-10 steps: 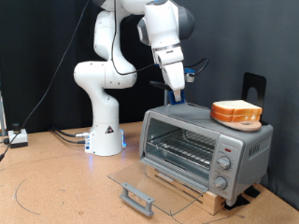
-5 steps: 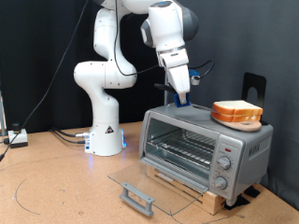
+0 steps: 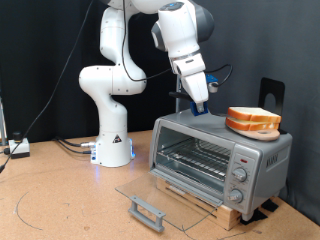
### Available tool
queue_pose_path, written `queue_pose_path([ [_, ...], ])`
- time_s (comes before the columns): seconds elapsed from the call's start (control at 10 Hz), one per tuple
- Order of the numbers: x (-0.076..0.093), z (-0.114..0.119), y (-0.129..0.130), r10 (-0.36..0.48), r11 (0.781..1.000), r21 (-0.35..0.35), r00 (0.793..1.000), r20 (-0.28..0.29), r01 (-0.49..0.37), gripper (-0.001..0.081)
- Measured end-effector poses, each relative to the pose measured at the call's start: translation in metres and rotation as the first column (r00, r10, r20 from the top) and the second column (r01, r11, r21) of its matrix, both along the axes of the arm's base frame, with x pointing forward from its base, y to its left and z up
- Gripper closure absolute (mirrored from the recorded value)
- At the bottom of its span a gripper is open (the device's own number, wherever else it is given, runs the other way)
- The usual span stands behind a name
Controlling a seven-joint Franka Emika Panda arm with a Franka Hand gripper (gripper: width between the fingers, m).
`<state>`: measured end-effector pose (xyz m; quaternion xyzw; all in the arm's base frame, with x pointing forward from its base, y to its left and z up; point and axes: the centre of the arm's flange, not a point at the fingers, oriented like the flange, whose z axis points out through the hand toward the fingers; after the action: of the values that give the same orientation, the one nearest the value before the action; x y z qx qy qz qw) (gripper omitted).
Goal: Make a piece of toast with the oven
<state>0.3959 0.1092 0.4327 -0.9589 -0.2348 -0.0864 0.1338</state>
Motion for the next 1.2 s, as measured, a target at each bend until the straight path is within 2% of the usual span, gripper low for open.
queue_pose_path([
  [0.7,0.01,-0.015,0.014,0.02,0.999,0.04,0.999,-0.048,-0.018,0.0413],
  [1.2,0.016,-0.02,0.054,0.071,0.996,0.06,0.997,-0.034,-0.069,0.0413],
])
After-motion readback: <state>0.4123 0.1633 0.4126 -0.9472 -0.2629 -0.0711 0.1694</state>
